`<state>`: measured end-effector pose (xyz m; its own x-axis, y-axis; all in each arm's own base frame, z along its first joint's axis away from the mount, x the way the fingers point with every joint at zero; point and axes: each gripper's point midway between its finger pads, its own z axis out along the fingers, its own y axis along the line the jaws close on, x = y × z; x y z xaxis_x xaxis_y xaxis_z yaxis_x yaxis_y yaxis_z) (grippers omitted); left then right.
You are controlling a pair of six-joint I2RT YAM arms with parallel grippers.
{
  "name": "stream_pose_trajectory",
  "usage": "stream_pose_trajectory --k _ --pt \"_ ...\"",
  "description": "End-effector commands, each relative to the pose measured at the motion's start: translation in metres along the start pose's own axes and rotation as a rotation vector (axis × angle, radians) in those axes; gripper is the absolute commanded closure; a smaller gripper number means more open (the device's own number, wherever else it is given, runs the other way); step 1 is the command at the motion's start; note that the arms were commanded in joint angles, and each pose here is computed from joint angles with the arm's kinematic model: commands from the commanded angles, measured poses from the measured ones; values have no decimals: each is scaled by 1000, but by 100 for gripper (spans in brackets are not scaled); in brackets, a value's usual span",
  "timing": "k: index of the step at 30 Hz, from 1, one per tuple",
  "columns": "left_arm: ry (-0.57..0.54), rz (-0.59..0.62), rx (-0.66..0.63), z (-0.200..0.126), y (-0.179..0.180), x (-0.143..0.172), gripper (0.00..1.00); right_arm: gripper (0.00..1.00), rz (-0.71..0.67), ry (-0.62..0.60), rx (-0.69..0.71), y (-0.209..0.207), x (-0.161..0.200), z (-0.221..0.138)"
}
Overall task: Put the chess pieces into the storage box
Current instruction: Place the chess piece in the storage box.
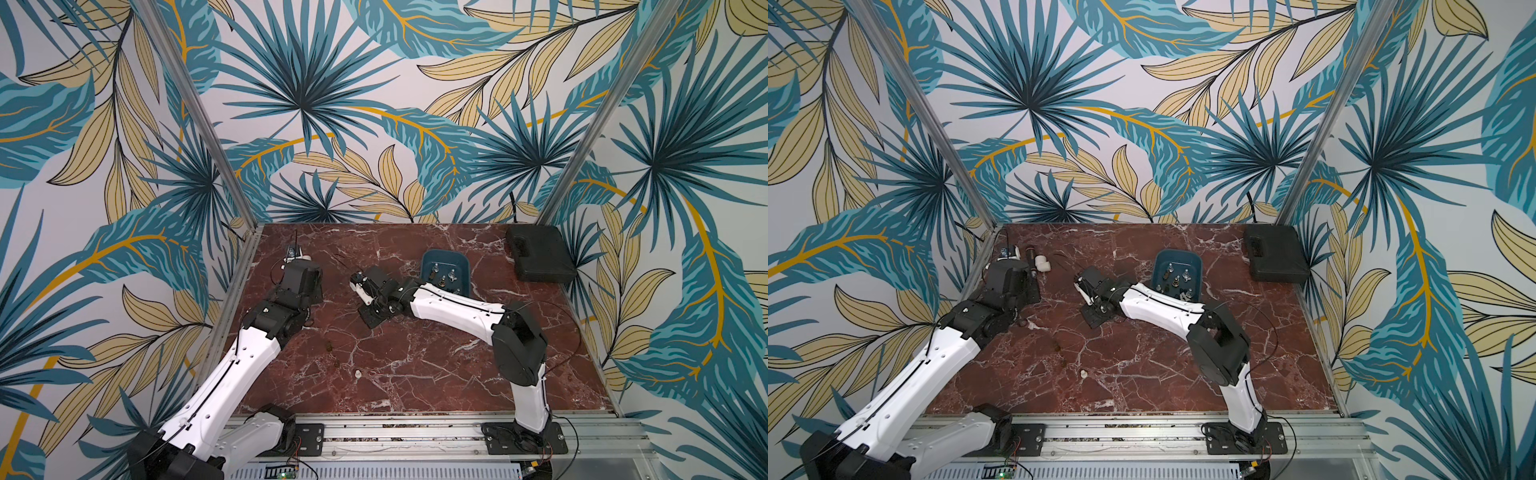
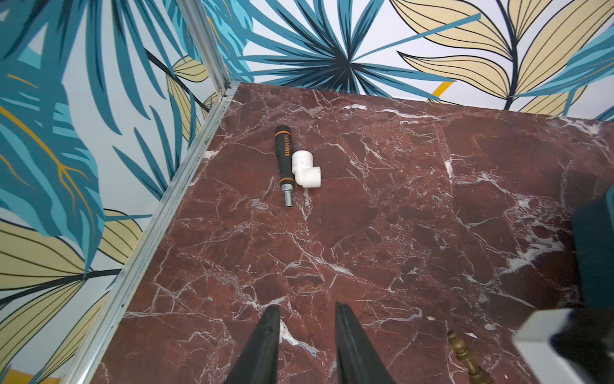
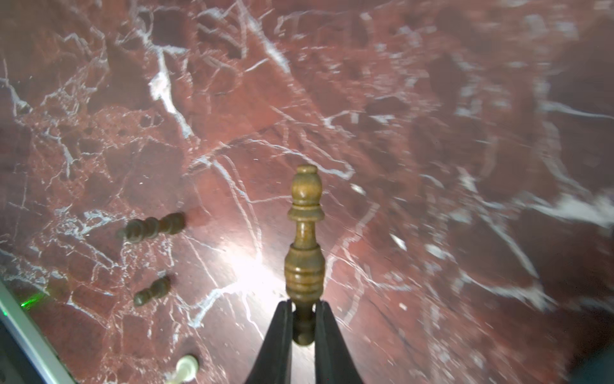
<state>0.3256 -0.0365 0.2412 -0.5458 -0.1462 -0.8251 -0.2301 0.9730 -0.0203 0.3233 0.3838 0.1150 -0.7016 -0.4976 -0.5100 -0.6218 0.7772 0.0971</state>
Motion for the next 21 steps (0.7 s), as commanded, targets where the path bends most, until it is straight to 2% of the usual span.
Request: stream_pose_trajectory --k 1,6,11,15,21 --pt "28 -7 60 11 -14 6 68 92 103 -36 86 -43 0 -31" --pt "104 9 144 27 -40 14 68 92 234 -53 176 -108 12 -60" --pt "183 11 217 40 -64 22 68 92 343 -28 274 -168 30 -68" --pt "245 44 270 47 -85 32 68 91 415 3 304 -197 40 -60" --pt "285 112 279 51 -104 46 68 90 478 60 306 -220 44 -29"
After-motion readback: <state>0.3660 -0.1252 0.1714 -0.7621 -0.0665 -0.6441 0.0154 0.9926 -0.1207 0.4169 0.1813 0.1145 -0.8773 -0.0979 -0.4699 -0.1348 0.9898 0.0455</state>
